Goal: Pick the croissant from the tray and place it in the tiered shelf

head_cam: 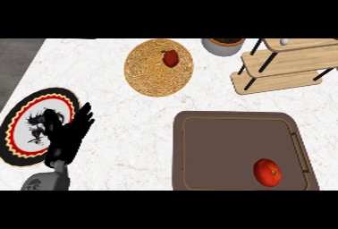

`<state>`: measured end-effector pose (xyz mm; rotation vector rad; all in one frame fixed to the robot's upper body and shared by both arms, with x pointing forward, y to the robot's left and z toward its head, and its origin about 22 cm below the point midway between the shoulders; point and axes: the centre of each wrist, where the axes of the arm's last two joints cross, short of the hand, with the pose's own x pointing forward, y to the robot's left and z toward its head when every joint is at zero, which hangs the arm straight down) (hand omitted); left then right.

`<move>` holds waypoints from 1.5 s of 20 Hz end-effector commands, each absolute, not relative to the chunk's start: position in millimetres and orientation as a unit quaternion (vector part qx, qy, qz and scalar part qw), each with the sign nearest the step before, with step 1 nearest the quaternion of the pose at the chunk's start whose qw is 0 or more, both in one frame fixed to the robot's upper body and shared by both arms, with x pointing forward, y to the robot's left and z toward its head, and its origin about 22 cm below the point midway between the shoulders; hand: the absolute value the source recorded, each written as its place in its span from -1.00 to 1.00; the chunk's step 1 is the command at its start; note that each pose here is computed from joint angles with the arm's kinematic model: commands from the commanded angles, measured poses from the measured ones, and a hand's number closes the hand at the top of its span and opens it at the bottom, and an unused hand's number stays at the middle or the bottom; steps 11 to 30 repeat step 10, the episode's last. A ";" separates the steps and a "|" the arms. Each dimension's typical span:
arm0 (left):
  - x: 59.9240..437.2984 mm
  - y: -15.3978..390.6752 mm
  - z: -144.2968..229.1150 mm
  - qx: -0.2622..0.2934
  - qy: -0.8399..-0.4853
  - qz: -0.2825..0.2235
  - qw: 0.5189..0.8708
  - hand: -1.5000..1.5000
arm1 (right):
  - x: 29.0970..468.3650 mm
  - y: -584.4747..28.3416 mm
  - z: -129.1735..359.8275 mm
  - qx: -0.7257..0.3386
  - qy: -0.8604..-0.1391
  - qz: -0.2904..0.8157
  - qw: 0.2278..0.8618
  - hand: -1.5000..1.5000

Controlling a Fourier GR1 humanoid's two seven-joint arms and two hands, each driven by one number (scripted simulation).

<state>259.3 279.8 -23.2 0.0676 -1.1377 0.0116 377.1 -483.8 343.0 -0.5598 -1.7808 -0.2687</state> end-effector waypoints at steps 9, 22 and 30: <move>261.1 273.7 -19.8 0.028 -0.545 0.005 0.838 0.00 | 292.1 -569.5 340.1 -0.223 -0.761 -0.150 0.590 -1.00; 260.8 286.8 -14.1 0.036 -0.543 -0.001 0.839 0.00 | 292.3 -571.3 332.3 -0.215 -0.764 -0.150 0.590 -1.00; 260.8 286.8 -14.1 0.036 -0.543 -0.001 0.839 0.00 | 292.3 -571.3 332.3 -0.215 -0.764 -0.150 0.590 -1.00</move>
